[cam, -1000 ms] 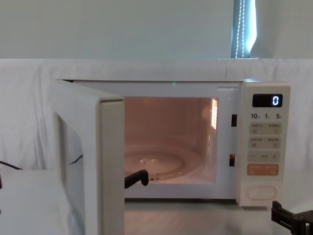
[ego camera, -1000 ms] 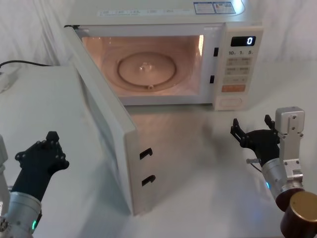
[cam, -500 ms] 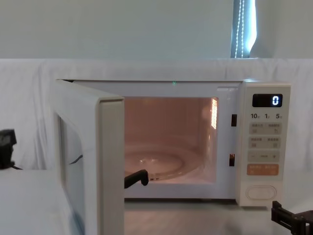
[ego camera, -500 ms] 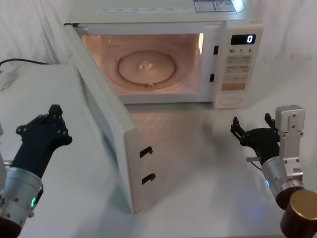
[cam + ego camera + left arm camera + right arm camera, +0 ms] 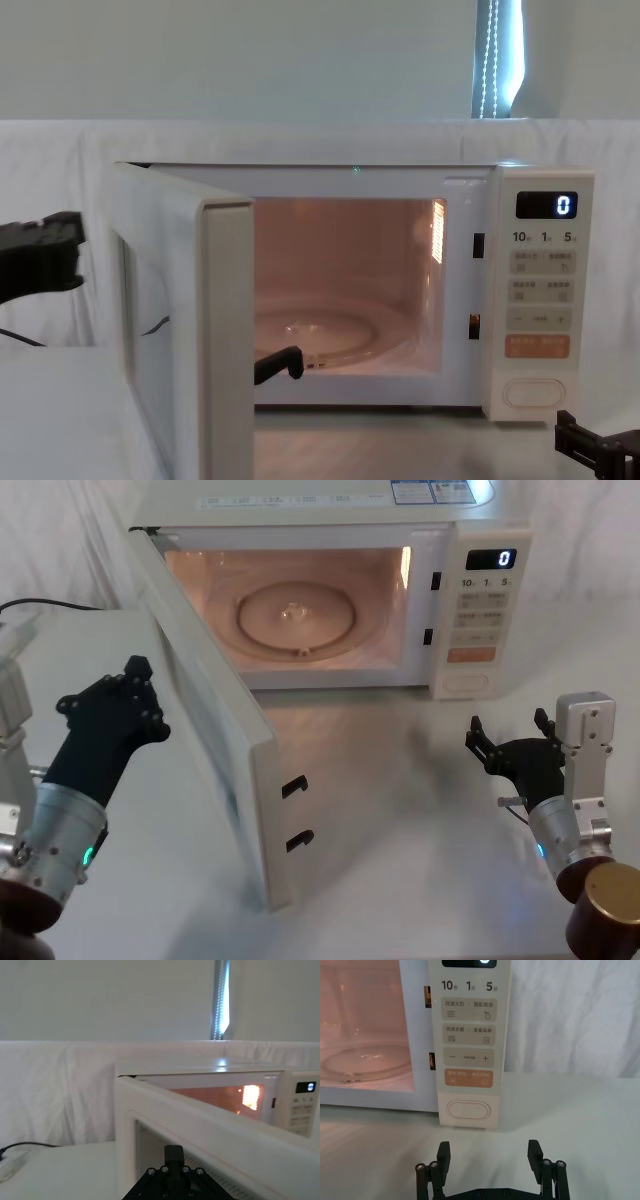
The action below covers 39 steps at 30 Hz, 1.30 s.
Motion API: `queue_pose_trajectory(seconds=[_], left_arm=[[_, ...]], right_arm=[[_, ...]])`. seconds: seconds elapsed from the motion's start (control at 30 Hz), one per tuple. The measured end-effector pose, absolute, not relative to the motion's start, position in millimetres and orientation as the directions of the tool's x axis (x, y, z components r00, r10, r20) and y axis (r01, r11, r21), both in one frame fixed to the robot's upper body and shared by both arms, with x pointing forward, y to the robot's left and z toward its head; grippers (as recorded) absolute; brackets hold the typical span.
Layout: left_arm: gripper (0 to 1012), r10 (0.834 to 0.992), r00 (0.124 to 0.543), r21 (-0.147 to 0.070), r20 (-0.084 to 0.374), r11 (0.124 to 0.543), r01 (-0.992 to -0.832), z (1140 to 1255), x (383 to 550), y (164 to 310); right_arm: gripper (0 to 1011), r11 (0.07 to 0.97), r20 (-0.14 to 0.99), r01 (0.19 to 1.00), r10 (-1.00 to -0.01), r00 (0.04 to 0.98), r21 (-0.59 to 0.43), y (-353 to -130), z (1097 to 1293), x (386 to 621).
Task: Press the button to open the microwave door with one hand; close the microwave door with the other hand.
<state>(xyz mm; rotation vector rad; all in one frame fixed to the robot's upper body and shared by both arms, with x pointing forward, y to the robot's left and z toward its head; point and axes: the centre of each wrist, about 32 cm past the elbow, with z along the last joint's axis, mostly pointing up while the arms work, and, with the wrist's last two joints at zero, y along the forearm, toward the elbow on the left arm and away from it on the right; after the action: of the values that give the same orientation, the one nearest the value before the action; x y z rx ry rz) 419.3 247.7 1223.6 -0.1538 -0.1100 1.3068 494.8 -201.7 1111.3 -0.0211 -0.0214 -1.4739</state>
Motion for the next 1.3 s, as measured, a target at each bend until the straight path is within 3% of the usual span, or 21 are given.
queue_pose_trajectory(seconds=[0.43, 0.73, 1.03, 1.3], left_arm=[[0, 0.947, 0.322, -0.165, -0.008, 0.317, -0.934, 1227.4, 434.5, 233.0], [0, 0.938, 0.346, -0.178, -0.007, 0.340, -0.924, 1227.6, 443.9, 220.5], [0, 0.931, 0.366, -0.164, 0.012, 0.362, -0.917, 1224.5, 456.7, 209.3], [0, 0.921, 0.388, -0.174, 0.049, 0.390, -0.904, 1224.7, 474.8, 198.7]], right_arm=[[1002, 0.097, 0.027, 0.995, -0.995, 0.097, -0.001, -202, 1111.3, 495], [1002, 0.097, 0.027, 0.995, -0.995, 0.097, -0.001, -202, 1111.3, 495], [1002, 0.097, 0.027, 0.995, -0.995, 0.097, -0.001, -202, 1111.3, 495], [1002, 0.097, 0.027, 0.995, -0.995, 0.097, -0.001, -202, 1111.3, 495]])
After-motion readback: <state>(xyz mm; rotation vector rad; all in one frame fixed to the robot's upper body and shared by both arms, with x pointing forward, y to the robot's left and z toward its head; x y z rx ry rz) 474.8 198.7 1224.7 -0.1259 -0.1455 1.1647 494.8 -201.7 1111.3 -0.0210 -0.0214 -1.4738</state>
